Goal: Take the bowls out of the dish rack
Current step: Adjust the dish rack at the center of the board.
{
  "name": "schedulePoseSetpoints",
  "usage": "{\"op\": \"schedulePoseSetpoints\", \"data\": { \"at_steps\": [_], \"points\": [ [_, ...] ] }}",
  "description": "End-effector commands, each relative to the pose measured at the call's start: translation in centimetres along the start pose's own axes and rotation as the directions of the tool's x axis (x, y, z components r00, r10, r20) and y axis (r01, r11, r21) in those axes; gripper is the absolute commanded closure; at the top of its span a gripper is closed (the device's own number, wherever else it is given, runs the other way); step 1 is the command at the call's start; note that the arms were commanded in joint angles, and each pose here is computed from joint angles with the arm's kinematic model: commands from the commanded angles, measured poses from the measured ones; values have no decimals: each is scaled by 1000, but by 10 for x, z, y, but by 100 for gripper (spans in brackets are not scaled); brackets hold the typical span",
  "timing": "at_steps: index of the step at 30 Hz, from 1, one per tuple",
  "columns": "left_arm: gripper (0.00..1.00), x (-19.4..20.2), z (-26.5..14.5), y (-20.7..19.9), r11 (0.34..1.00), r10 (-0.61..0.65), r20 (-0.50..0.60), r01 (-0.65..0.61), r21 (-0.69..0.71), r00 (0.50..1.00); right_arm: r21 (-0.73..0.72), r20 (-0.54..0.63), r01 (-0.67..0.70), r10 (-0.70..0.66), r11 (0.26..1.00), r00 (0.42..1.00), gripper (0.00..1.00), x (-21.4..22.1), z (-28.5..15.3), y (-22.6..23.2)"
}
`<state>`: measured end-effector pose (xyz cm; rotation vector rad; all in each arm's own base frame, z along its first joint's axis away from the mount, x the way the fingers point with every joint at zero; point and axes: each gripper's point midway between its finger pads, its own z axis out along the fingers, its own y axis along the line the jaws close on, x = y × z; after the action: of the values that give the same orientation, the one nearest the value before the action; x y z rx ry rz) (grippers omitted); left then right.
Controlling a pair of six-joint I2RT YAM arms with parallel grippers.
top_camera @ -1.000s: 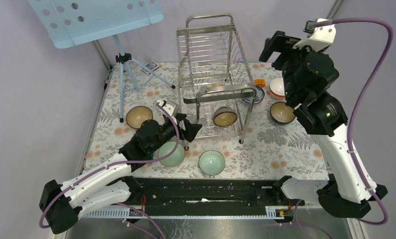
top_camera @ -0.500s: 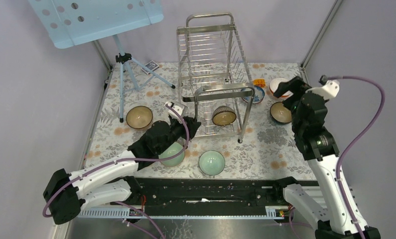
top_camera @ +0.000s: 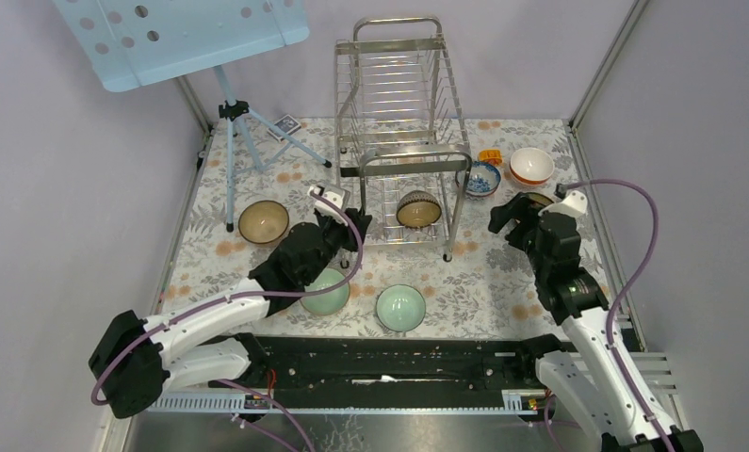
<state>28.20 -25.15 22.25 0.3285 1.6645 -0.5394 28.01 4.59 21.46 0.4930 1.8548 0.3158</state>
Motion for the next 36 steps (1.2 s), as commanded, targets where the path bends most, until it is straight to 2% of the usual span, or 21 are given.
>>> {"op": "schedulePoseSetpoints", "data": {
  "at_steps": [1,8,16,20,24,28,30,36],
  "points": [
    [73,0,4,43,981,-54,9,55,-184,999,-171,33,89,-84,981,996,6,1,11,27],
    [75,3,-4,61,973,-33,-17,28,-228,999,-374,196,138,-68,917,978,14,4,15,51],
    [76,9,-10,81,960,-31,-42,18,-280,999,-479,208,205,-117,853,971,17,6,6,73],
    [76,11,-7,86,955,-38,-51,21,-295,998,-461,175,202,-134,864,975,17,8,4,73],
    [75,8,-6,87,953,-61,-42,46,-298,997,-454,139,142,-87,880,986,16,7,2,73],
    [62,4,-11,78,960,-115,-35,102,-261,993,-451,96,95,-58,887,994,15,7,0,74],
    [59,5,-14,77,958,-130,-31,117,-261,991,-451,87,82,-47,889,995,15,8,-1,74],
    [72,7,-14,93,949,-68,-58,47,-312,996,-472,41,50,-35,880,999,15,20,0,76]
  ]
}}
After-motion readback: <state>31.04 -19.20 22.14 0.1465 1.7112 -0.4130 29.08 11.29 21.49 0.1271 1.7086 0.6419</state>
